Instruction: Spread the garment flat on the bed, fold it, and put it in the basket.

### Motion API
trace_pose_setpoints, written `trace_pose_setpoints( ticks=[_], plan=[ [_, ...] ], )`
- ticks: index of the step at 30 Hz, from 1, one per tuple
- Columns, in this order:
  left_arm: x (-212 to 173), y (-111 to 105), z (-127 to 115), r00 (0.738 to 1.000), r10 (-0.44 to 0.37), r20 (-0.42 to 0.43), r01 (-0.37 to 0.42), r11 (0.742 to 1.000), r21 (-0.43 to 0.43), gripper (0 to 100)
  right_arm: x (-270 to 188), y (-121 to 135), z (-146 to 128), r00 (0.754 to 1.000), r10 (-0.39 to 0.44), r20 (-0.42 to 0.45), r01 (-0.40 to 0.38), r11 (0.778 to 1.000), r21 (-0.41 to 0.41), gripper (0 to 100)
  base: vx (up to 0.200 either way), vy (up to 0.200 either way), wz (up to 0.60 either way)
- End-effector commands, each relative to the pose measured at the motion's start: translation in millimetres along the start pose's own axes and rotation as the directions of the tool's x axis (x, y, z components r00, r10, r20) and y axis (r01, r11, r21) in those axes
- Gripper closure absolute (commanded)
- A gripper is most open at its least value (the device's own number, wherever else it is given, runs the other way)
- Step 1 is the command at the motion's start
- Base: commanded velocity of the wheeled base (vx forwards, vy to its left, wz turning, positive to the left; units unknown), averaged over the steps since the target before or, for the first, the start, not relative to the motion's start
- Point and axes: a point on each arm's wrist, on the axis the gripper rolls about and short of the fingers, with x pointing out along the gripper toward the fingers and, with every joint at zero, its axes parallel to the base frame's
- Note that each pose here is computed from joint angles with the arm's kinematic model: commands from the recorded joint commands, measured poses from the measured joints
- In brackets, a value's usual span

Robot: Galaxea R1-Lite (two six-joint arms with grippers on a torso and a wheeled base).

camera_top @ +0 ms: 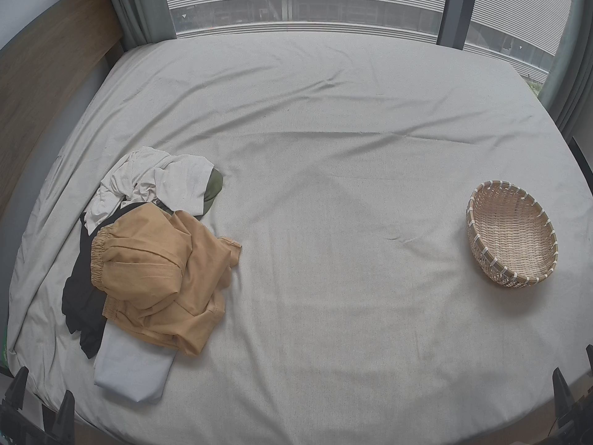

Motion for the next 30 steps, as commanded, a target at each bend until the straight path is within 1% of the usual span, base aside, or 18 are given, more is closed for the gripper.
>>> trace_pose_setpoints(
  ticks=[1,30],
  plan=[
    [0.4,0.0,-5.2,1.0,-0.001,-0.006,0.001,1.0,-0.001,0,0.6,0.0,-4.6,1.0,0.0,-0.009,0.0,1.0,-0.001,0,0.0,0.0,0.0],
    [0.2,-0.5,-4.8,1.0,-0.025,-0.003,0.026,0.999,0.042,0,0.5,0.0,-4.7,1.0,-0.001,-0.008,0.001,1.0,0.003,0,0.0,0.0,0.0]
  ],
)
